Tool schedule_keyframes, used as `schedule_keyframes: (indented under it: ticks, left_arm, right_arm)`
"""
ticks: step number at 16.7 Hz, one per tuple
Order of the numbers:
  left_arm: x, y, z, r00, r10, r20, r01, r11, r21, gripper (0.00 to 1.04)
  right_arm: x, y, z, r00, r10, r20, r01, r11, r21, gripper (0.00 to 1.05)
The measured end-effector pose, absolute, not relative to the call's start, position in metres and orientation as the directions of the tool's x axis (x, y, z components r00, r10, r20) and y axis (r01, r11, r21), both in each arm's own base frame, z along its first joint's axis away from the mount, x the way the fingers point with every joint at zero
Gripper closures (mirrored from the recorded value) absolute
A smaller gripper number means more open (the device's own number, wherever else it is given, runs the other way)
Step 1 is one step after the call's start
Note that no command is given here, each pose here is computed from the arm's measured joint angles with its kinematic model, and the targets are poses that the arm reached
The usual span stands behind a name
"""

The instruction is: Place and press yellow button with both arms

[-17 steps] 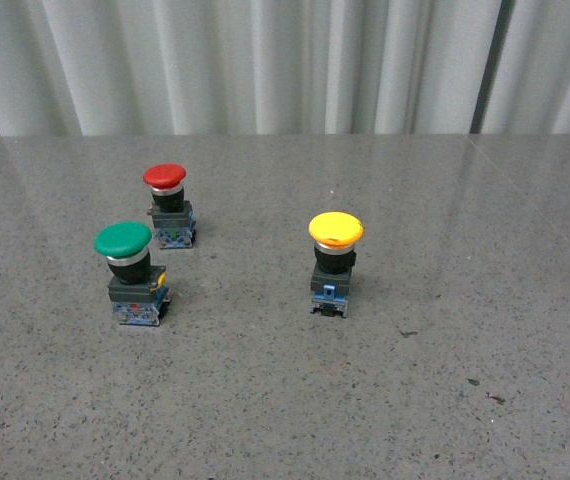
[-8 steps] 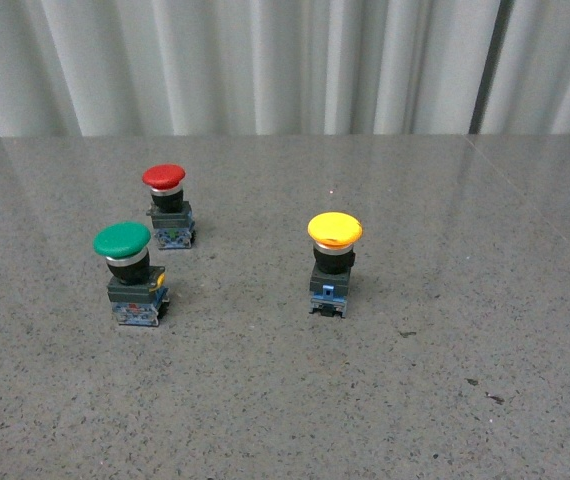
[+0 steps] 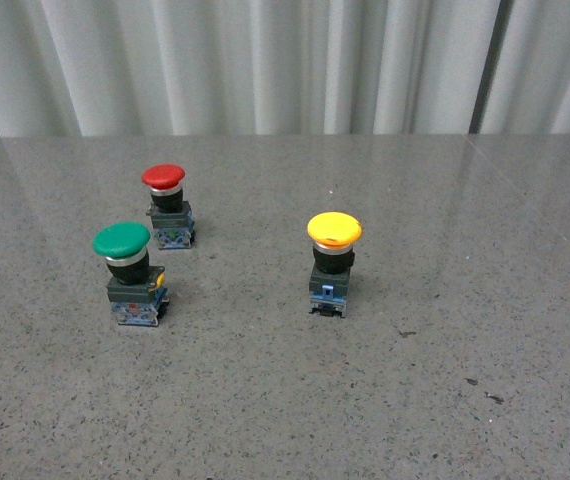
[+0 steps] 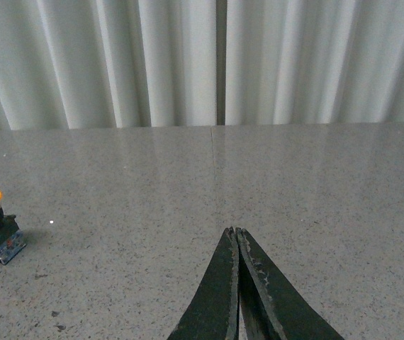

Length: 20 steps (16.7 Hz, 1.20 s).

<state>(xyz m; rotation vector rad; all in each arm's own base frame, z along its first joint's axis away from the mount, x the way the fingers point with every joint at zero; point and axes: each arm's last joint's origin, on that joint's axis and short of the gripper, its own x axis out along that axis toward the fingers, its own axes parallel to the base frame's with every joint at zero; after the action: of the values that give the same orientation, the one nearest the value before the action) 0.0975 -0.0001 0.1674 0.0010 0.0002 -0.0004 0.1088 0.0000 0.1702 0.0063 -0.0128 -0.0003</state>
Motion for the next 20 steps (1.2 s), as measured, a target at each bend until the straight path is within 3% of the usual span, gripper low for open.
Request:
schedule_keyframes:
  ticks: [3,4,12,17,20]
  left_arm:
    - [0.097,0.0,0.167,1.0,0.0,0.0,0.0,1.0,0.001,0.07]
    - [0.097,0.0,0.167,1.0,-0.002,-0.001,0.002,1.0,0.001,0.07]
    - [0.097,0.0,0.167,1.0,0.0,-0.001,0.0,1.0,0.001,0.07]
    - [0.097,0.0,0.167,1.0,0.0,0.0,0.0,1.0,0.001,0.07]
    - [0.097,0.0,0.167,1.0,0.0,0.0,0.0,1.0,0.001,0.07]
  right_arm:
    - [0.099,0.0,0.164,0.999,0.0,-0.033,0.0,1.0,0.006,1.03]
    - [0.097,0.0,0.169,1.0,0.0,0.021,-0.001,1.0,0.006,1.03]
    - [0.097,0.0,0.167,1.0,0.0,0.004,0.0,1.0,0.006,1.0]
    - [0.097,0.0,0.167,1.0,0.0,0.004,0.0,1.0,0.006,0.49]
    - [0.097,0.0,0.167,1.0,0.0,0.004,0.0,1.0,0.006,0.07]
